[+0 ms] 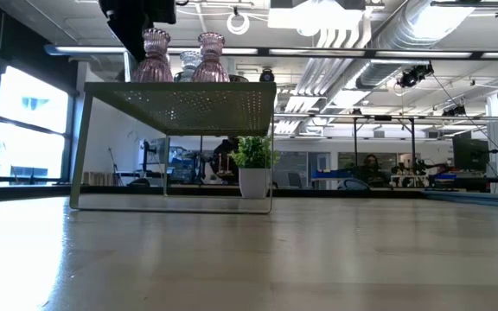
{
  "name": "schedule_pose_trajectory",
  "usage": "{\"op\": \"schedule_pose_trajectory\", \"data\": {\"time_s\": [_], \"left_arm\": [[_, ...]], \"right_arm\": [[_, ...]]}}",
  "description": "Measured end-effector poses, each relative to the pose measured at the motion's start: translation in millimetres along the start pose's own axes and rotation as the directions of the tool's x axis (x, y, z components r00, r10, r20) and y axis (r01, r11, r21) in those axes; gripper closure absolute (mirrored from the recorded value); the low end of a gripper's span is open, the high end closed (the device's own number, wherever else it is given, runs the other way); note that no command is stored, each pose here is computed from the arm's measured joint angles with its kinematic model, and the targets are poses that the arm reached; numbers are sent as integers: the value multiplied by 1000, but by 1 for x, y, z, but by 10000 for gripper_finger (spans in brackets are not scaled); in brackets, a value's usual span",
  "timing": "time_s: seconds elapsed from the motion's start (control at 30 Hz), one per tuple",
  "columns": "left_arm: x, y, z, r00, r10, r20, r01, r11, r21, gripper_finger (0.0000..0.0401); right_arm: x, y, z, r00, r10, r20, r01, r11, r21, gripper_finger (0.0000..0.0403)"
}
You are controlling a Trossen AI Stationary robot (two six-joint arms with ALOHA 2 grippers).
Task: Pick & Place candle stick holders
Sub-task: Put the brown scented candle on the shelf
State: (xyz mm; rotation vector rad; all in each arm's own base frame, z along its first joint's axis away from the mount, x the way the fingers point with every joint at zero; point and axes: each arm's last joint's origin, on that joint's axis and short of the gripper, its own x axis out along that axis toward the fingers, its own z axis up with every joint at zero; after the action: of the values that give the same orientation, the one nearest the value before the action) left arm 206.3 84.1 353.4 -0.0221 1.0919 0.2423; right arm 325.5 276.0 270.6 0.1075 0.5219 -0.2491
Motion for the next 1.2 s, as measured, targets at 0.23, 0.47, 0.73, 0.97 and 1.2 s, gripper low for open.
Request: {"op": "schedule_pose_trajectory", "data": {"time_s": [0.23,0.47,0.73,0.97,1.2], "left_arm": [[11,1,8,1000,-3,-7,3,1000,1,40],[14,2,11,1000,-16,13,16,1000,9,39],[14,2,12,1000,-15,23,15,1000,9,39],[15,2,14,999,-15,38,15,1000,9,39],[15,2,15,997,-39,61,38,999,11,38]], "right_arm": [[0,-1,-1,1000,-5,-6,5,1000,-9,309],[0,-1,-1,1000,-9,-5,9,1000,-10,309],[0,-1,-1,1000,-13,-4,13,1000,-11,309],[0,-1,-1,1000,-15,-6,15,1000,-16,309],[0,-1,-1,1000,-15,-6,15,1000,-26,309]]}}
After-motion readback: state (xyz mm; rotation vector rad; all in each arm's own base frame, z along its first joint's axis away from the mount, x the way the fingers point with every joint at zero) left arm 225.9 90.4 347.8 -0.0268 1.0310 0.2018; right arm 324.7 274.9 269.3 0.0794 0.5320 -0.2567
